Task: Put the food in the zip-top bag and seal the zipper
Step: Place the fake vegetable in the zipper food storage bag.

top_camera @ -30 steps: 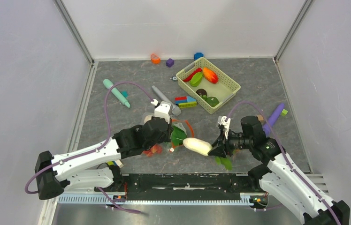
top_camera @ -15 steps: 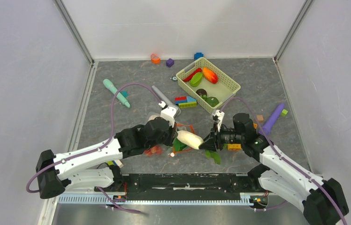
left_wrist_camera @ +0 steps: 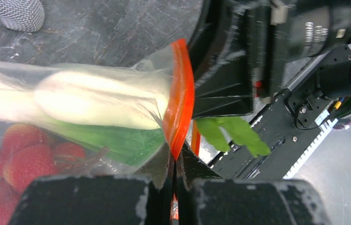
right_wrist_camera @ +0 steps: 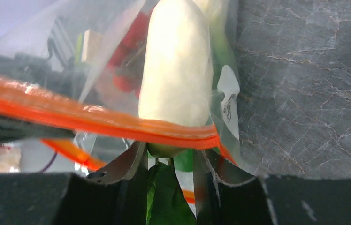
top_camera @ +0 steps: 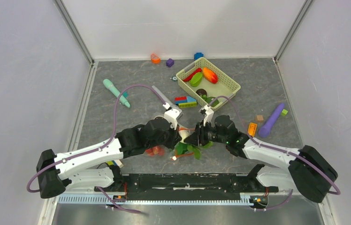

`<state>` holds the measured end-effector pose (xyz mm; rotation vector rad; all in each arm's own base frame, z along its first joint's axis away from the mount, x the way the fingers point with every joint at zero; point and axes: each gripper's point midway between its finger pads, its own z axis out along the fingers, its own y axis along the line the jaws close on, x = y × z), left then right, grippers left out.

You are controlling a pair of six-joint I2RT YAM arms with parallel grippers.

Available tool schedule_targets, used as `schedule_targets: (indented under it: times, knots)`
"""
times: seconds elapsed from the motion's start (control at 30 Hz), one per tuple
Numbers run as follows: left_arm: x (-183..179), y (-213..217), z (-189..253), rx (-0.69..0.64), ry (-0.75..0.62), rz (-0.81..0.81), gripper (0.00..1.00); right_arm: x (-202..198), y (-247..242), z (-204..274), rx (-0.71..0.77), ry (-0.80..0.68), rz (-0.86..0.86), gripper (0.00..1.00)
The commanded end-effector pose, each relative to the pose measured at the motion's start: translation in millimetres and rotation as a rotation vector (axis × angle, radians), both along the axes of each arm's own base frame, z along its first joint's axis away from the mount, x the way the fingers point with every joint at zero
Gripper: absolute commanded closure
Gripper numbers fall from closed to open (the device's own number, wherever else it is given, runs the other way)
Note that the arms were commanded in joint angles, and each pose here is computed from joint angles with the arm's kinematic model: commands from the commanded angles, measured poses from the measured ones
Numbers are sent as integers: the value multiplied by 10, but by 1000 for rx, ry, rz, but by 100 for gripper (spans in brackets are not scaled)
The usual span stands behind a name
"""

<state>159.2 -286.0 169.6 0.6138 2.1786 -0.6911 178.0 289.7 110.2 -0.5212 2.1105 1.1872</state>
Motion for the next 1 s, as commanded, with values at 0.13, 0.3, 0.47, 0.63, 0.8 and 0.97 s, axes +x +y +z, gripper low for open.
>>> schedule_targets:
  times: [0.13,0.3,0.47,0.63,0.8,0.97]
  knots:
    - [-87,-213,248,-99,-31,-110,98,414,339,482,252,-9,-236,100]
    - [-175,-278,285,-132,-14,-161,98,491,376,565,334,-8,-337,100]
    - [-203,-277,309,-143,-11,-170,98,544,390,608,378,-29,-445,98]
    - [-276,-283,369,-170,-15,-211,98,614,397,547,289,-91,-494,98]
    - [-397,-355,420,-215,13,-274,98,708,216,478,255,-152,-656,96]
    - [-442,-393,436,-235,28,-300,98,727,256,485,272,-177,-692,89]
